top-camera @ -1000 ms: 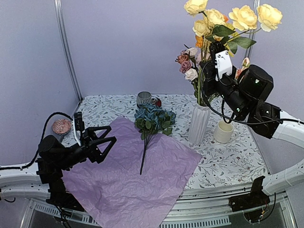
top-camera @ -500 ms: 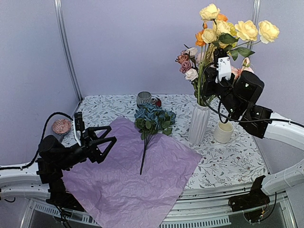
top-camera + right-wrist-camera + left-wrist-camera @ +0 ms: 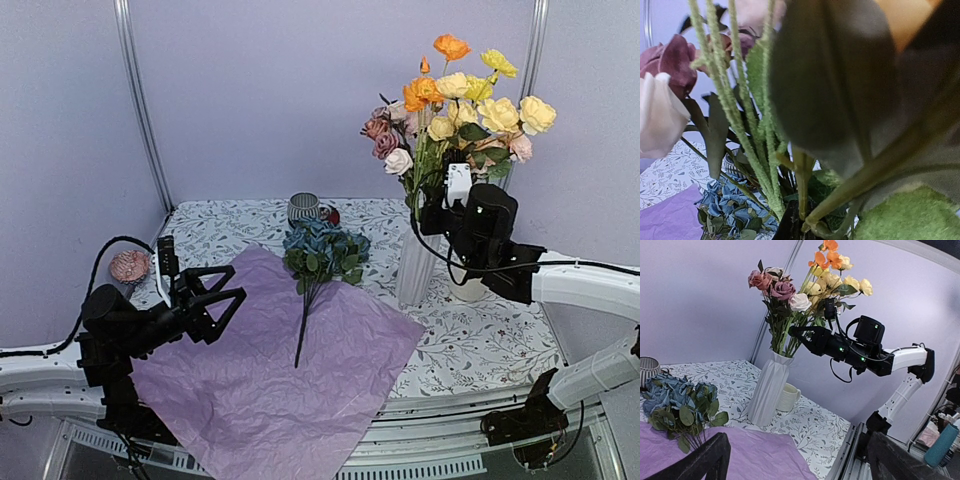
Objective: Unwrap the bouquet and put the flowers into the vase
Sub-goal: Place the fake flower in the vase.
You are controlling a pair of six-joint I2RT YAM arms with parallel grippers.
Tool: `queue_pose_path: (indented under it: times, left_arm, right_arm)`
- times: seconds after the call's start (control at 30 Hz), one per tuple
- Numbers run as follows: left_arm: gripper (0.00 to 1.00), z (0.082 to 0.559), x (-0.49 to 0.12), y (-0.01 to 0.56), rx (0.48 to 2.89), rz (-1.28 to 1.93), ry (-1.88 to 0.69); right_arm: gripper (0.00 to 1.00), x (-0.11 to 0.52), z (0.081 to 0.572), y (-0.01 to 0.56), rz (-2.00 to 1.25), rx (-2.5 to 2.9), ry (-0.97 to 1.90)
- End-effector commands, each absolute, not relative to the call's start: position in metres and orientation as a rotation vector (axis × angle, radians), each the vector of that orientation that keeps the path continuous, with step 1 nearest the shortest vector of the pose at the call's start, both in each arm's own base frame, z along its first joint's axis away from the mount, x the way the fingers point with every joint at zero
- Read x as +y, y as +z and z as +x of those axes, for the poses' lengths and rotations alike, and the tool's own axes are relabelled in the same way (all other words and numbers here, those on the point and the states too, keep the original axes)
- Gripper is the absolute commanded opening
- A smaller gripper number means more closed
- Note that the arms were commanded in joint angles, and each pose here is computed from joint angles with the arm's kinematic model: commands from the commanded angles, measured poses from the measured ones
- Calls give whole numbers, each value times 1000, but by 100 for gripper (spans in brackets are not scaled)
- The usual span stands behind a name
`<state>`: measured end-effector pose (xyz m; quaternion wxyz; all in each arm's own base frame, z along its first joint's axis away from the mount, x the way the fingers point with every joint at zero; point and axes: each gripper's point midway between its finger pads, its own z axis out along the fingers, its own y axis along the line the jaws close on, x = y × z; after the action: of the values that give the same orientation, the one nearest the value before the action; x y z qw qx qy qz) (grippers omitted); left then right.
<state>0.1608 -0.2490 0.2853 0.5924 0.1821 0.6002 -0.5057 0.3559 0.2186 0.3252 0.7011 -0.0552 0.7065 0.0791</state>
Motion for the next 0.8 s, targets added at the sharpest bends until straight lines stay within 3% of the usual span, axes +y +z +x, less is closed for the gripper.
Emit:
queue_pose_path:
  times: [0.0,0.07,0.17,0.47,0.77]
  left_arm:
    - [98,163,-250,280,1421,420,-1156]
    - [98,165,-251,277,1433,415,-1152]
    - [98,167,-254,275,1448,415,-1151]
    - [98,179,-259,262,1526,386,-1115]
    - [95,208,-276,222,1762,330,-980]
  right_arm:
    - [9,209,364,299,-28,1659,144]
    - [15,208,366,292,-16,1683,126]
    - [37,209,366,288,-21,1710,130]
    - [47,220,342,278,-98,1794,297]
    - [57,241,294,264,-307,1881,453]
